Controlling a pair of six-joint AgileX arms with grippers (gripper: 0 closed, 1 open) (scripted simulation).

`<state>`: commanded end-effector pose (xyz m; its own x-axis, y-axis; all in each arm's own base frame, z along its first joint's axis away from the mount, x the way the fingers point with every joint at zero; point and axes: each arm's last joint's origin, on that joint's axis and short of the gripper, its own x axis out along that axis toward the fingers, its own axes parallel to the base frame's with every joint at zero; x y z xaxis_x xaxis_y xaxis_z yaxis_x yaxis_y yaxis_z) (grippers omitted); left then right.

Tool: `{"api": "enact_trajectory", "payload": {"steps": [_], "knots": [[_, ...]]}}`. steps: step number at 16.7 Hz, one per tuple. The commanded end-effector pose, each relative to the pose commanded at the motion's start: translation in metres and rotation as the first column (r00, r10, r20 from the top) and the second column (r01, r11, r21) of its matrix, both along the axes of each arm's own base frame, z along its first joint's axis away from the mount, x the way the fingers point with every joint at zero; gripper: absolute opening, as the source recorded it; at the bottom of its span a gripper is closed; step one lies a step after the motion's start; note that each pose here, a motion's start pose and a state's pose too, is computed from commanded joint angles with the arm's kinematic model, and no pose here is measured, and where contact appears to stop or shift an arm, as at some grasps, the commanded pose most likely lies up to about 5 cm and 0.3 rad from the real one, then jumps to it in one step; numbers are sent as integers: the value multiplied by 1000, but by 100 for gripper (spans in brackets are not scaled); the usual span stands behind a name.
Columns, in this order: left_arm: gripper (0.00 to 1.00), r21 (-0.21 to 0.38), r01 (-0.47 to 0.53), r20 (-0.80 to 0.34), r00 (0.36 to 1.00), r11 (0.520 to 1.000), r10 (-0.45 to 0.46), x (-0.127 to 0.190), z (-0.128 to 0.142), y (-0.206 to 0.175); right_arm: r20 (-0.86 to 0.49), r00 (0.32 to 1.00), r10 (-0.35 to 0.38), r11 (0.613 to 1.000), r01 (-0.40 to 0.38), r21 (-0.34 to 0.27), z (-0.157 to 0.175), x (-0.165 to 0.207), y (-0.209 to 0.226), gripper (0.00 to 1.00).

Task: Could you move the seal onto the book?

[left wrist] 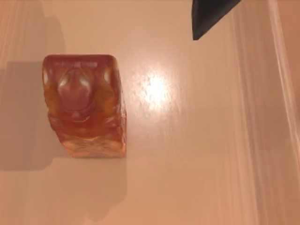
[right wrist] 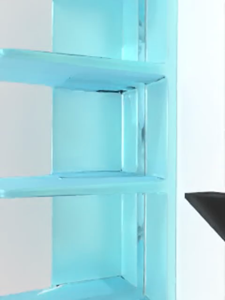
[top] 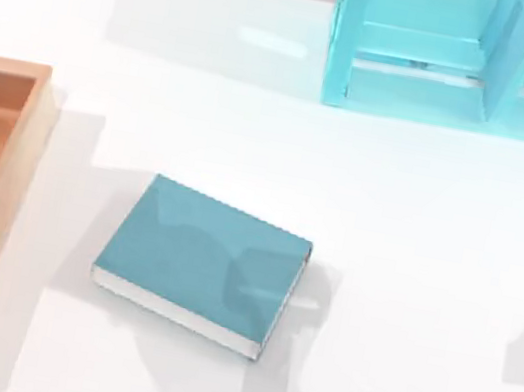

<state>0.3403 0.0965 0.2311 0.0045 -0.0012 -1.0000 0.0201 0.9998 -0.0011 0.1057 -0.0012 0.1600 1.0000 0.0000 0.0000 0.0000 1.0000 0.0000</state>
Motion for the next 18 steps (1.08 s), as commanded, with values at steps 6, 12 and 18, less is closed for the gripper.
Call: {"api": "enact_trajectory", "payload": {"steps": [6, 12, 18], "knots": [[100, 0, 0, -1, 1000, 1000, 0, 2, -18, 0, 0, 1000, 0, 1000, 0, 0, 0, 0, 0, 100], [100, 0, 0, -1, 1000, 1000, 0, 3, -77, 0, 0, 1000, 0, 1000, 0, 0, 0, 0, 0, 100], [100, 0, 0, 0, 1000, 1000, 0, 0, -100, 0, 0, 1000, 0, 1000, 0, 0, 0, 0, 0, 100]]}}
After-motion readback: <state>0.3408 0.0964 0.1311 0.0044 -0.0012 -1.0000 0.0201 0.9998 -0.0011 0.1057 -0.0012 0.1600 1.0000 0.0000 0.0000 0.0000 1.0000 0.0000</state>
